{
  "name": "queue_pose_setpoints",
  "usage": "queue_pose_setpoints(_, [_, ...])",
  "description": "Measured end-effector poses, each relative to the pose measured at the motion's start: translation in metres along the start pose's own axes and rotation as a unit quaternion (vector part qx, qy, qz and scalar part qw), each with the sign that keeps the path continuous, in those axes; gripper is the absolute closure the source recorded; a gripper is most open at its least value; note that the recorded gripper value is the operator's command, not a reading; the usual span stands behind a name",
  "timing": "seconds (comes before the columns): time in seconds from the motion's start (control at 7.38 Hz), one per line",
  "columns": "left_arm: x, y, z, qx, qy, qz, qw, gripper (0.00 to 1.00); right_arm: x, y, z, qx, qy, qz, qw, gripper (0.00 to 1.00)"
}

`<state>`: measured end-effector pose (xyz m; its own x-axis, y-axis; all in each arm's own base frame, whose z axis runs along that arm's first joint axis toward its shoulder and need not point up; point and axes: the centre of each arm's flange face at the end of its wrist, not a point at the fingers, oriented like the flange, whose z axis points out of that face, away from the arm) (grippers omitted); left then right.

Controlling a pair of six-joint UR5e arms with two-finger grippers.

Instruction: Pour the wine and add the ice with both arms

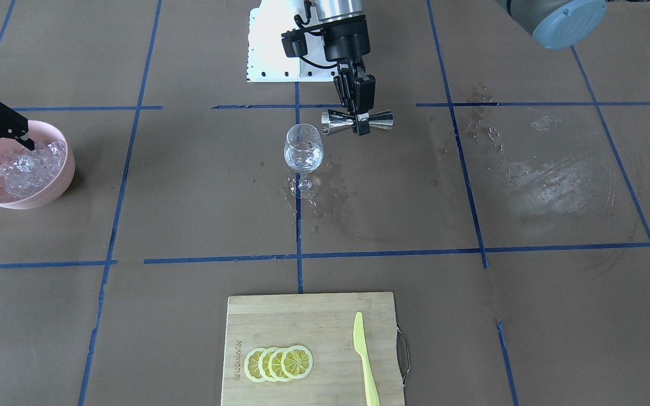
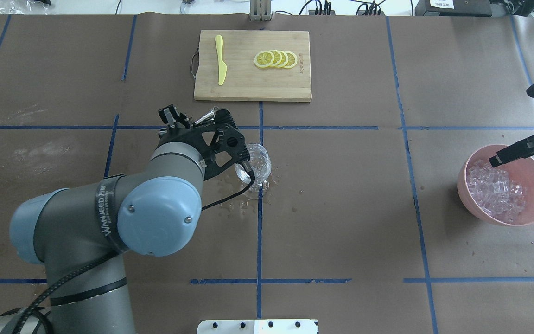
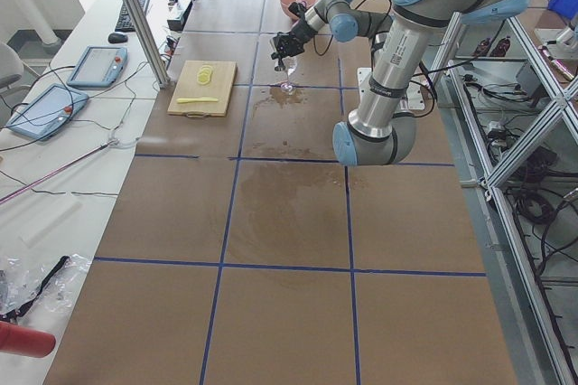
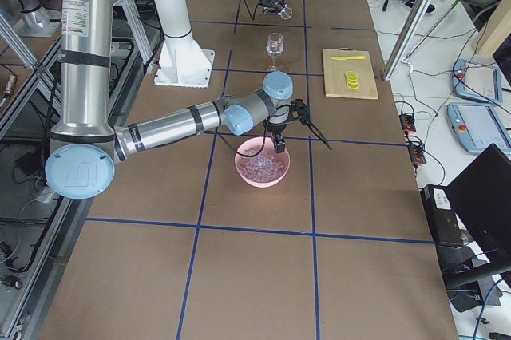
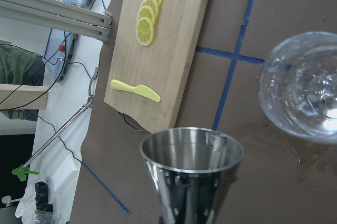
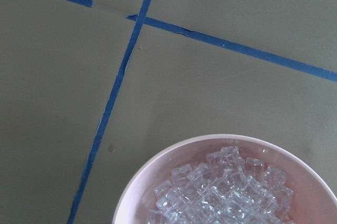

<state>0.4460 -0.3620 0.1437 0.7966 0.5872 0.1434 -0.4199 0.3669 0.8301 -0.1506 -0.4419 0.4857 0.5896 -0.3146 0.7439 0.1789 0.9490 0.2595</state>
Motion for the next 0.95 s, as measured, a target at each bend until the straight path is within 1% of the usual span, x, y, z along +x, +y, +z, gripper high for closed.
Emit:
queue_pose_setpoints(0.14, [-0.005,0.029,0.008,0.022,0.004,-0.06,0.998,1.0,0.001,0.0,0.001,0.0,0.002,0.0,1.0,0.0])
queue_pose_setpoints(0.27, [-0.008,0.062,0.019,0.035,0.008,-0.107,0.9936,1.0,0.001,0.0,0.001,0.0,0.003,0.001,1.0,0.0])
queue_pose_setpoints(0.41, [-0.01,0.099,0.031,0.043,0.012,-0.155,0.987,1.0,0.002,0.0,0.002,0.0,0.003,0.001,1.0,0.0])
queue_pose_setpoints(0.54, [-0.013,0.142,0.042,0.061,0.021,-0.213,0.9749,1.0,0.002,0.0,0.003,-0.001,0.004,0.001,1.0,0.0])
queue_pose_setpoints(0.68, [-0.018,0.187,0.052,0.089,0.037,-0.271,0.9578,1.0,0.002,0.0,0.004,-0.003,0.004,0.002,1.0,0.0])
queue_pose_setpoints(0.81, [-0.022,0.247,0.07,0.126,0.052,-0.334,0.9327,1.0,0.003,0.001,0.005,-0.004,0.004,0.003,1.0,0.0])
queue_pose_setpoints(0.95, [-0.023,0.309,0.093,0.152,0.048,-0.378,0.9119,1.0,0.003,0.001,0.005,-0.004,0.004,0.003,1.0,0.0])
